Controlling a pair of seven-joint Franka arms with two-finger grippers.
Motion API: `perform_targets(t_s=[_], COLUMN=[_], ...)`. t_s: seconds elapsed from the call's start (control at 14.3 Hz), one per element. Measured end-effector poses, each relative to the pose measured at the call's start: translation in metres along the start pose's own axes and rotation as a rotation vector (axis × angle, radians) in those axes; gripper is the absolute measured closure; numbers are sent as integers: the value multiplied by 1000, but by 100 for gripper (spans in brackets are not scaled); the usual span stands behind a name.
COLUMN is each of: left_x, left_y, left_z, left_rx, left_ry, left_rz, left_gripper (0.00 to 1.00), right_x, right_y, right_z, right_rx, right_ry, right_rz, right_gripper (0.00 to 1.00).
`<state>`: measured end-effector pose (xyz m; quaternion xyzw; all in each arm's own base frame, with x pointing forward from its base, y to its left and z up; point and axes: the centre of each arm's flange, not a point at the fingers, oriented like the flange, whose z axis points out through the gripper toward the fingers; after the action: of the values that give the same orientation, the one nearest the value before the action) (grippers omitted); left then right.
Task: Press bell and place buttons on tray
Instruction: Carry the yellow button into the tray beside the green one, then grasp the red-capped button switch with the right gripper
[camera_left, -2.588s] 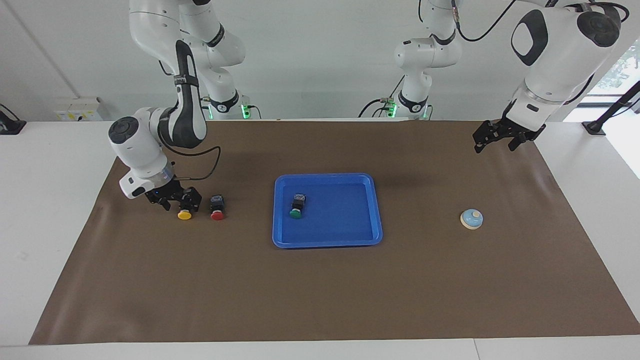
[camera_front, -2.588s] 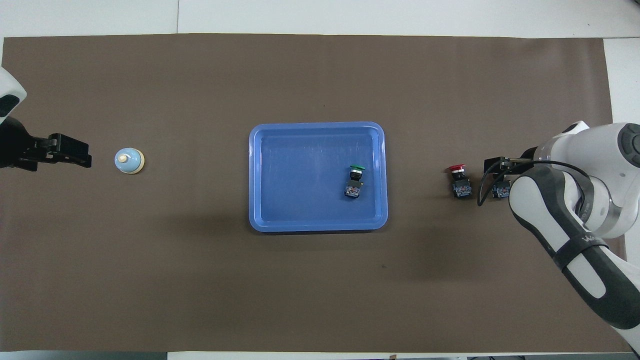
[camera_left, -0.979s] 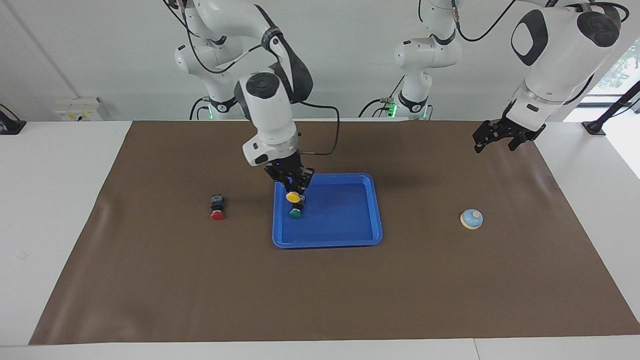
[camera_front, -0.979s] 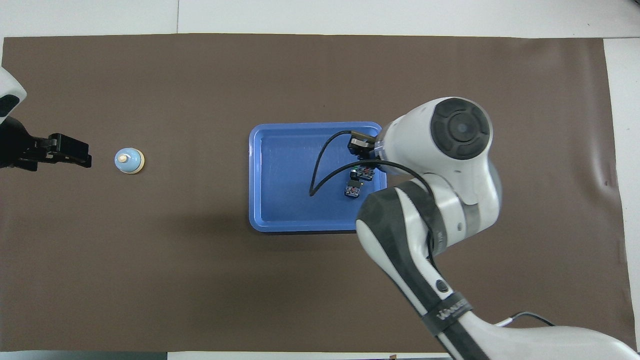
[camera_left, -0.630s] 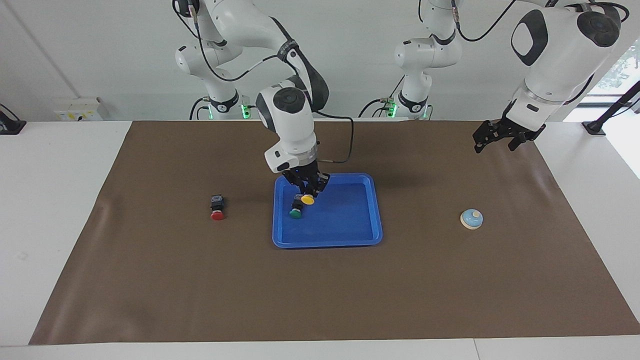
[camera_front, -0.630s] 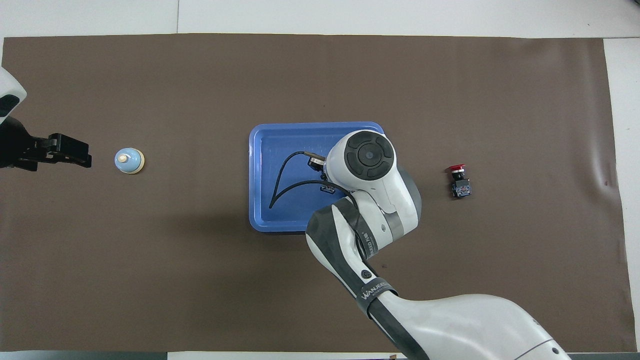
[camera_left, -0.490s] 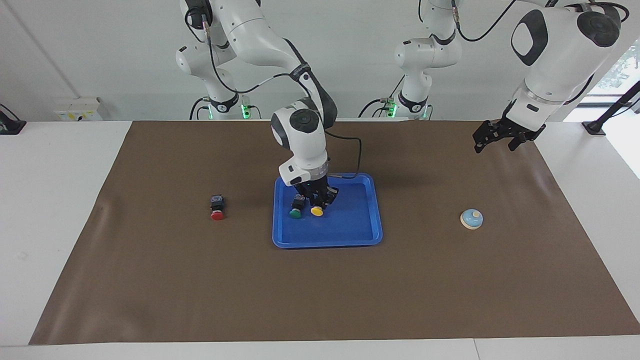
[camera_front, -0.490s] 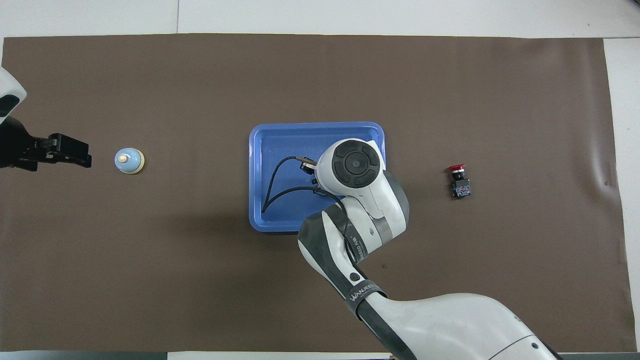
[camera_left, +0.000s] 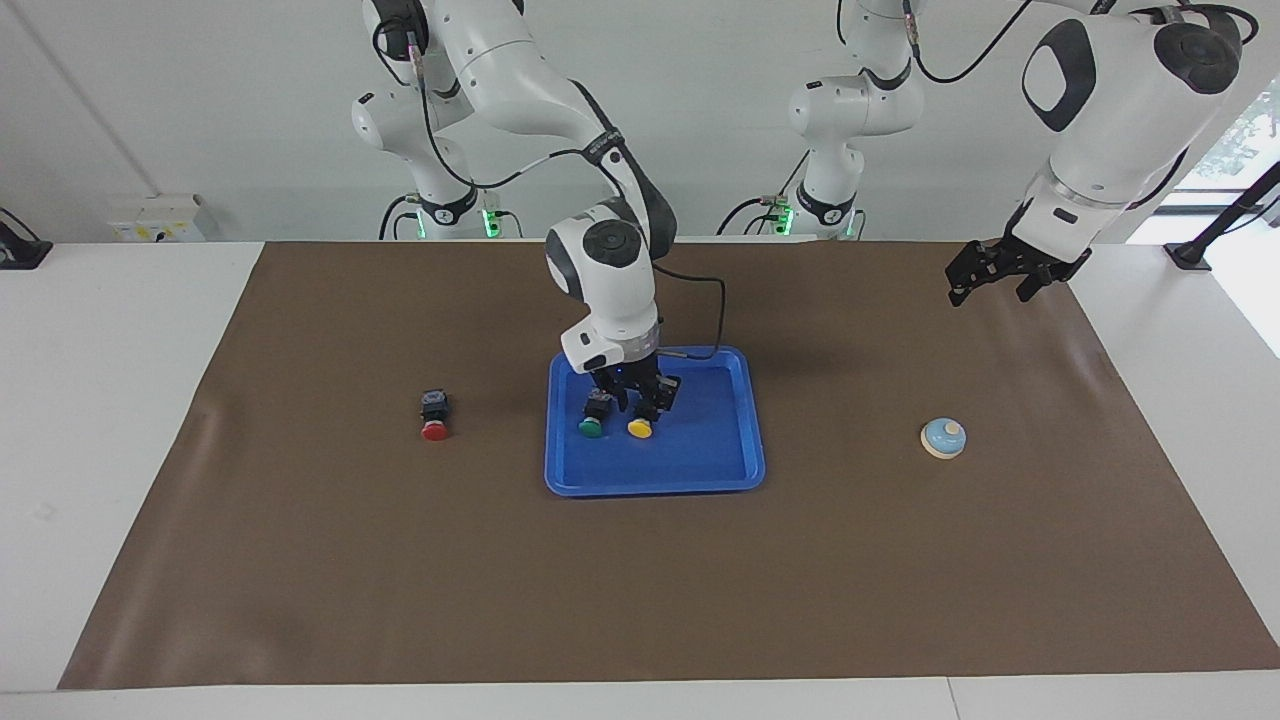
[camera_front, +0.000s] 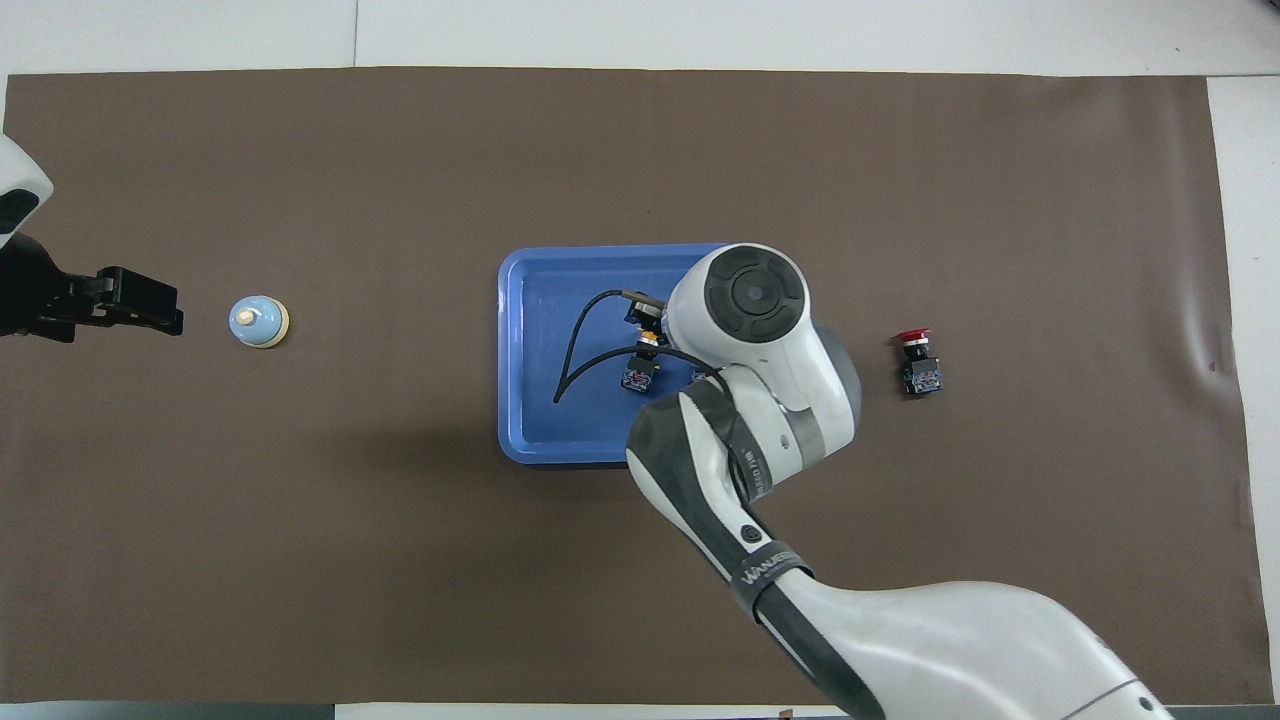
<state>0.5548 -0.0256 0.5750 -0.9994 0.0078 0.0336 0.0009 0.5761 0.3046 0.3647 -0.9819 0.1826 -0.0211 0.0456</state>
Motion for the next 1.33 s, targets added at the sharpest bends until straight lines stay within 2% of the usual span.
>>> perform_targets(t_s=[0.14, 0.28, 0.56, 0.7, 0.91, 1.26, 1.33], left_x=[0, 0, 0, 0, 0, 0, 0], left_y=[0, 0, 0, 0, 0, 0, 0], left_z=[0, 0, 0, 0, 0, 0, 0], left_rx=[0, 0, 0, 0, 0, 0, 0], left_ry=[0, 0, 0, 0, 0, 0, 0], left_rz=[0, 0, 0, 0, 0, 0, 0], left_gripper=[0, 0, 0, 0, 0, 0, 0], right_x=[40, 69, 94, 92, 76, 48, 46], right_y=[54, 109, 196, 227, 238, 251, 254], right_z=[-47, -69, -20, 2, 16, 54, 58], right_rx=[-7, -4, 0, -13, -20, -23, -24], right_ry=[-23, -27, 41, 31, 1, 47, 48], right_rz=[-94, -158, -274, -339, -379, -402, -400], right_gripper=[0, 0, 0, 0, 0, 0, 4])
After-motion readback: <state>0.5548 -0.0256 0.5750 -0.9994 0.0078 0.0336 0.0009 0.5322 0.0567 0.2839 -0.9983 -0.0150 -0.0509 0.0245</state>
